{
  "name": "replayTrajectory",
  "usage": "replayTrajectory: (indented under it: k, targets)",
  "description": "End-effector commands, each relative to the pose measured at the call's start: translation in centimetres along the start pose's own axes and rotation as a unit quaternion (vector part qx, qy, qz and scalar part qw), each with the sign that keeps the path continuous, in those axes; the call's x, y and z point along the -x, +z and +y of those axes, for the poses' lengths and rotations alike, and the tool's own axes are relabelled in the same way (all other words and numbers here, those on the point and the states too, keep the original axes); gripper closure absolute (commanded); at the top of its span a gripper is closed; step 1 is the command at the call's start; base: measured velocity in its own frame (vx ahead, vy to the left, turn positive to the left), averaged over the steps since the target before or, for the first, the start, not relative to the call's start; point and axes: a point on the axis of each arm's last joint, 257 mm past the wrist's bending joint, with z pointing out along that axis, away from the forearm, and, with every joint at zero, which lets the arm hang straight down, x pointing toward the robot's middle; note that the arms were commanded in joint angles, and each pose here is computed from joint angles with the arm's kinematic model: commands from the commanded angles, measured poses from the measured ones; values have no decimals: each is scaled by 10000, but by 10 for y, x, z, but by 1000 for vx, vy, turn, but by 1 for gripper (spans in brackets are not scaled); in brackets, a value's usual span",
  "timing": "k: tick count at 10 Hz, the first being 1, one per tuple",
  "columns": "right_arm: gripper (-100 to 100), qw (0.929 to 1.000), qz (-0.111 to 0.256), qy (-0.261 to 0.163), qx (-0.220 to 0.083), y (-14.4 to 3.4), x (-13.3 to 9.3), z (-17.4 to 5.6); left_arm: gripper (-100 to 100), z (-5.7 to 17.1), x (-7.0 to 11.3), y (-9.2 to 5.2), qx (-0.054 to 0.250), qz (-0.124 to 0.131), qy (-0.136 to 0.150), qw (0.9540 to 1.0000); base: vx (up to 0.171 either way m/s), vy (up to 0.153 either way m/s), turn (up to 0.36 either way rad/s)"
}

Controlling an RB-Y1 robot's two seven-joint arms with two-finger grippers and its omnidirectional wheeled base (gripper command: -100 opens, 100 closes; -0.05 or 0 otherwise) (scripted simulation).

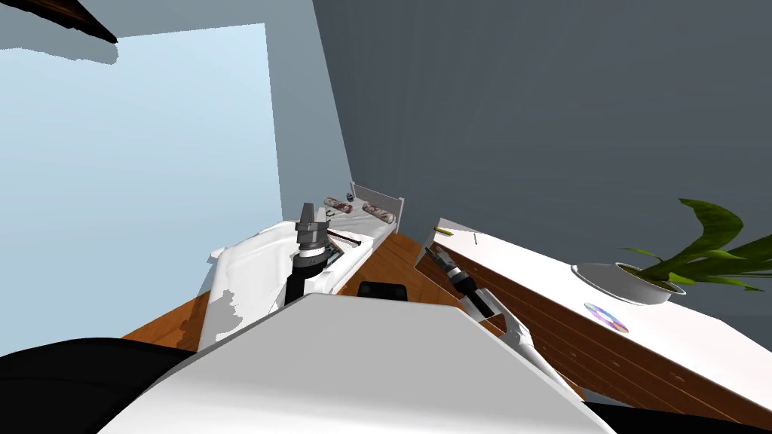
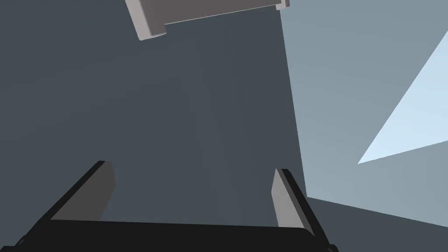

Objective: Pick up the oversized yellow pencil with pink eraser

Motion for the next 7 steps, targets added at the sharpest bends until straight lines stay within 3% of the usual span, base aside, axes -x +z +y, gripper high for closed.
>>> replayTrajectory:
  k: [1, 2, 3, 4, 5, 6, 7]
  targets:
    - [-100, 9993, 248, -247, -95, -6, -9, -18, 0, 0, 0, 0, 0, 0, 0, 10000, -28, 64, 87]
    - [-100, 9963, 570, -619, -170, -13, -24, -34, 0, 0, 0, 0, 1, 0, 1, 10000, -12, 72, 200]
    - [-100, 9956, 632, -664, -200, -16, -26, -39, 0, 0, 0, 0, 0, 0, 0, 10000, -1, 54, 64]
    - [-100, 9898, 964, -1005, -302, -25, -41, -58, 0, 0, 0, 0, 1, 0, 1, 10000, 3, 57, 124]
    - [-100, 9885, 1013, -1078, -301, -27, -40, -62, 0, 0, 0, 0, 0, 0, 1, 10000, 4, 46, 84]
    - [-100, 9800, 1348, -1404, -408, -39, -55, -82, 0, 0, 0, 0, 1, 0, 1, 10000, 8, 48, 170]
    - [-100, 9784, 1389, -1481, -399, -40, -52, -85, 0, 0, 0, 0, 0, 0, 1, 10000, 16, 38, 77]
